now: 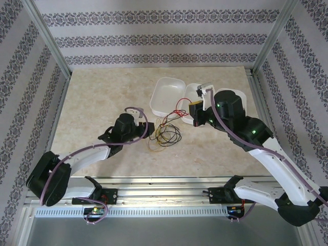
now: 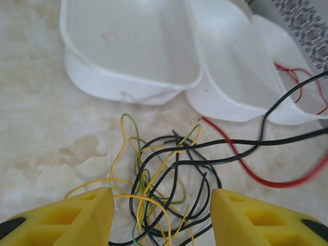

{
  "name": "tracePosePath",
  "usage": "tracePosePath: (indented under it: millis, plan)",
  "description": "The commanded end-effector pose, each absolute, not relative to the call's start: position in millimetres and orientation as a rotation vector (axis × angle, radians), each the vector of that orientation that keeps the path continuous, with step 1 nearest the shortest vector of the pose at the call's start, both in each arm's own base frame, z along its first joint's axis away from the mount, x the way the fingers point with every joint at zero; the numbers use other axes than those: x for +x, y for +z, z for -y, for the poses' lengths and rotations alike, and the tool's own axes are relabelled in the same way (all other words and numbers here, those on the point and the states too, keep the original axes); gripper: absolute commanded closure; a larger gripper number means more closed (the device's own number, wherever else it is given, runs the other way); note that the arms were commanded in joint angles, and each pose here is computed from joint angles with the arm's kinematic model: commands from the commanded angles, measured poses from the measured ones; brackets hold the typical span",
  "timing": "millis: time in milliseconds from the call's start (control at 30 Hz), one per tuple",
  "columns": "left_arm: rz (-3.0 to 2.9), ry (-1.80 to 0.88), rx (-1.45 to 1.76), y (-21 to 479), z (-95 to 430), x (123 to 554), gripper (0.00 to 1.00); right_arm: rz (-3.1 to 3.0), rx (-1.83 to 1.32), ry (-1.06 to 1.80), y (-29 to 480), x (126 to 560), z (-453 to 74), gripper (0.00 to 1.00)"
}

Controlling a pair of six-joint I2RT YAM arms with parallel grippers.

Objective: Untangle the cables

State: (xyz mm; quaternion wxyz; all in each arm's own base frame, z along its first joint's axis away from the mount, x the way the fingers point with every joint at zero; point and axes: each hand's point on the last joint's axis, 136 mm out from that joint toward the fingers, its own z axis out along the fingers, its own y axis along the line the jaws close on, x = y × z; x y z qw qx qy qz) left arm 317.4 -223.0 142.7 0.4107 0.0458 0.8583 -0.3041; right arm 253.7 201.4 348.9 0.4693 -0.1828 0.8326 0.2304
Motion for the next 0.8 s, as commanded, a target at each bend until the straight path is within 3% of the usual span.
tracePosePath:
  millis: [0, 300, 600, 767]
  plan:
    - [-2.125, -0.730, 0.192, 154.7, 219.3, 312.4, 0.47, -2.034, -0.439, 0.607, 349.6, 258.1, -207.9, 1.00]
    - [-1.864, -0.714, 0.592, 194.5, 253.4, 292.8, 0.46, -2.015, -0.443, 0.659, 354.6, 258.2, -216.1, 1.00]
    - [-1.742, -0.738, 0.639, 203.1, 287.6, 313.9, 0.45, -2.001, -0.453, 0.719, 362.4, 255.7, -224.0, 1.00]
    - [-1.716, -0.794, 0.611, 203.0, 306.5, 327.3, 0.50, -2.004, -0.455, 0.742, 362.7, 253.1, -227.3, 1.00]
